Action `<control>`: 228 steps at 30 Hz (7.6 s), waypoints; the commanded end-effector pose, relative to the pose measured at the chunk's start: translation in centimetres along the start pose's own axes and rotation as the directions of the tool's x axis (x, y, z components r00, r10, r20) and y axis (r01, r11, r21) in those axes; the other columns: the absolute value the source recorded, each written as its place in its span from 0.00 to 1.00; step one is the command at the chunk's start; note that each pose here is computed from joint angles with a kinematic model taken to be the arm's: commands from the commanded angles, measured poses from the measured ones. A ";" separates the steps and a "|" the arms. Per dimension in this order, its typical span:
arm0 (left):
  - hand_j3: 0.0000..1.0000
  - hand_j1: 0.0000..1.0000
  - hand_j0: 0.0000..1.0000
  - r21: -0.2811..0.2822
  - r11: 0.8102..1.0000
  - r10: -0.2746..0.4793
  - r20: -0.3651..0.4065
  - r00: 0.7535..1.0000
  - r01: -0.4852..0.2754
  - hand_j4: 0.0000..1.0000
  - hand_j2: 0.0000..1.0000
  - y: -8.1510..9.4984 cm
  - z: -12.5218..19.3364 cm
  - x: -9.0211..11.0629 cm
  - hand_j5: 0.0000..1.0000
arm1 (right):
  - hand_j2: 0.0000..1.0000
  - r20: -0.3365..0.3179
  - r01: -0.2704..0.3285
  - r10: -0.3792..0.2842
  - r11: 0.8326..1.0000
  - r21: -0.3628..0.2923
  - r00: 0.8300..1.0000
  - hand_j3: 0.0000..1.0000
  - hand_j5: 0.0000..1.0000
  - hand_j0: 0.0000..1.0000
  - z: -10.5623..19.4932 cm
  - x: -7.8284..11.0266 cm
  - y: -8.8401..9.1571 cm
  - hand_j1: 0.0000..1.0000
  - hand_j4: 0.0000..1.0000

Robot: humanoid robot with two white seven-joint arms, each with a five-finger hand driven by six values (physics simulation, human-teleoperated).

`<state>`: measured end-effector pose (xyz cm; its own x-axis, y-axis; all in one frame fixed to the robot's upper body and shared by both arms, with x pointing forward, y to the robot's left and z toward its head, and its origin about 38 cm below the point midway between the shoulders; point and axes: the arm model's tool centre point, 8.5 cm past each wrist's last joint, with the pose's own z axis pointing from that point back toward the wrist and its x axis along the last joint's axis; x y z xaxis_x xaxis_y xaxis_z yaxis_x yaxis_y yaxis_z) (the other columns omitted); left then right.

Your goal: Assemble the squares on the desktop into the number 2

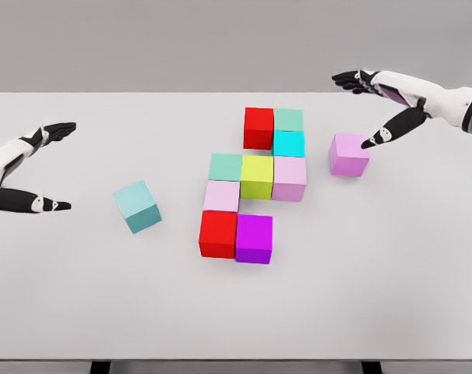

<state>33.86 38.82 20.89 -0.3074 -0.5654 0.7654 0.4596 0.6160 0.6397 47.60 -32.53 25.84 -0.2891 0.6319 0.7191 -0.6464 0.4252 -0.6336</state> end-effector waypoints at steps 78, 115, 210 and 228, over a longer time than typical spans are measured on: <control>1.00 1.00 1.00 -0.122 0.980 0.129 -0.228 0.965 -0.160 1.00 1.00 -9.3 -7.5 -1.5 1.00 | 0.49 0.182 -0.081 0.036 0.966 0.245 0.983 0.49 0.49 0.49 5.0 -1.2 10.1 0.49 0.49; 0.64 0.64 0.64 -0.118 0.978 0.136 -0.269 0.954 -0.173 0.64 0.64 -9.6 -7.3 -2.0 0.64 | 0.53 0.127 -0.098 0.061 0.943 0.316 0.990 0.53 0.53 0.53 3.7 -2.5 13.6 0.53 0.53; 0.39 0.39 0.39 0.077 0.964 0.267 -0.277 0.923 -0.255 0.39 0.39 -7.2 -27.5 -0.3 0.39 | 1.00 0.162 -0.075 0.018 0.933 0.351 0.987 1.00 1.00 1.00 3.5 -2.9 14.7 1.00 1.00; 0.40 0.40 0.40 0.053 0.964 0.266 -0.291 0.919 -0.262 0.40 0.40 -8.8 -30.1 1.0 0.40 | 1.00 0.184 -0.086 0.019 0.929 0.360 0.983 1.00 1.00 1.00 3.4 -2.1 15.1 1.00 1.00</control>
<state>54.64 16.69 13.93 0.0866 -0.5091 0.8563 0.4774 0.7757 0.4129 36.17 -29.85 15.60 -0.4256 0.5165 0.7430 -0.8289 0.1070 -0.5491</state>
